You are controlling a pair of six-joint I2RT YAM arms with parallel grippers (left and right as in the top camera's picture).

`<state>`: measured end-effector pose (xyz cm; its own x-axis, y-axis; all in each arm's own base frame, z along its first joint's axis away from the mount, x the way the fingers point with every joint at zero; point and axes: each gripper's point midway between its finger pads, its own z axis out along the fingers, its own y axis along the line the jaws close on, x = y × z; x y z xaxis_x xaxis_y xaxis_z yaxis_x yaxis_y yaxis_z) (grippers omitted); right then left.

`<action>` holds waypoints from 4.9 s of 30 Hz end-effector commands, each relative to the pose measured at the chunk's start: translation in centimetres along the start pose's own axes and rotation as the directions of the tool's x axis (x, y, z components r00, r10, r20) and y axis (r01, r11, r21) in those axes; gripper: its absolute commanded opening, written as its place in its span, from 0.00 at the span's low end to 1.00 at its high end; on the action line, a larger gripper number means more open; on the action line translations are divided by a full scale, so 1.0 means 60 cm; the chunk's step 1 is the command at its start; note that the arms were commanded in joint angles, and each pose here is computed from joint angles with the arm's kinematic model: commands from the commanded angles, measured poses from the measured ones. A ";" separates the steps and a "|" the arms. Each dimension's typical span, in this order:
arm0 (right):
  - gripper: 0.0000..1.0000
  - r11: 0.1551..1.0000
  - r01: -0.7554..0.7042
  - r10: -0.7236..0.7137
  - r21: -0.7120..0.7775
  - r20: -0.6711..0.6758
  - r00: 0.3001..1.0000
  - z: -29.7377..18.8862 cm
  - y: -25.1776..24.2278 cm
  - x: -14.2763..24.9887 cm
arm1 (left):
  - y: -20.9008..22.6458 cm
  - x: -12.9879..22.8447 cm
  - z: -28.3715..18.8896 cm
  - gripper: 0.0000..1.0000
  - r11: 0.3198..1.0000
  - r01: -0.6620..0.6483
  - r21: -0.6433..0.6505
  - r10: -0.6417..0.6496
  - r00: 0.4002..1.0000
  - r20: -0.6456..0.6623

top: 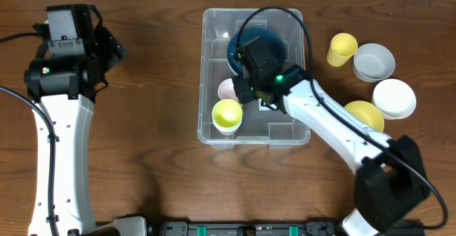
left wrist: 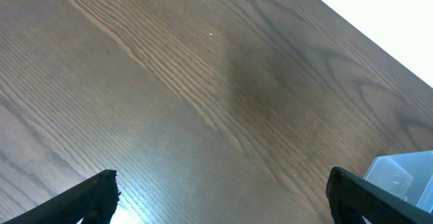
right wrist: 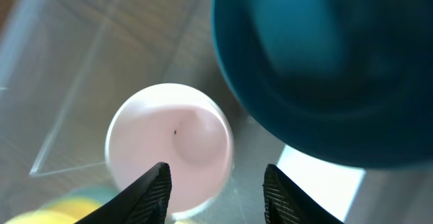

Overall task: Pack container
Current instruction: 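Carry the pink cup and set it in the container behind the yellow cup, then move the right gripper to the remaining yellow cup and grasp it, then carry the yellow cup and stack it onto the pink cup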

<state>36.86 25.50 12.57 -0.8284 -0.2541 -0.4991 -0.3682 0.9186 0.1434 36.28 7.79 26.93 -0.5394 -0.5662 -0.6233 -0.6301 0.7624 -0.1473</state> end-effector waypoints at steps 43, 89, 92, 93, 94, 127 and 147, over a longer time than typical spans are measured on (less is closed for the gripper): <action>0.62 0.715 -0.621 0.551 0.320 0.288 0.783 -0.059 -0.561 -0.003 | 0.001 -0.009 -0.007 0.98 1.000 -0.001 -0.004 0.001 1.000 0.017; 0.01 0.725 -0.609 0.559 0.323 0.242 0.793 0.011 -0.576 0.017 | 0.001 -0.009 -0.007 0.98 1.000 -0.001 -0.004 0.001 1.000 0.017; 0.01 0.725 -0.609 0.558 0.323 0.242 0.793 0.011 -0.576 0.017 | 0.002 -0.009 -0.007 0.98 1.000 -0.001 -0.004 0.001 1.000 0.017; 0.01 0.726 -0.608 0.556 0.321 0.246 0.794 0.010 -0.577 0.015 | 0.001 -0.009 -0.007 0.98 1.000 -0.001 -0.004 0.001 1.000 0.017; 0.01 0.731 -0.607 0.553 0.313 0.251 0.795 0.010 -0.576 0.011 | 0.002 -0.009 -0.007 0.98 1.000 -0.001 -0.004 0.001 1.000 0.017; 0.01 0.998 -0.042 0.029 0.036 0.314 0.949 -0.236 -0.071 -0.123 | 0.002 -0.009 -0.007 0.98 1.000 -0.001 -0.004 0.001 1.000 0.017; 0.01 0.998 0.058 -0.060 0.027 0.057 0.997 -0.072 0.010 -0.049 | 0.001 -0.009 -0.007 0.98 1.000 -0.001 -0.004 0.001 1.000 0.017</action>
<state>37.38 25.26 17.85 -0.7802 -0.2848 -0.5569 -0.4039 0.9092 0.1009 36.28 7.79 26.93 -0.5394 -0.5662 -0.6233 -0.6301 0.7624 -0.1473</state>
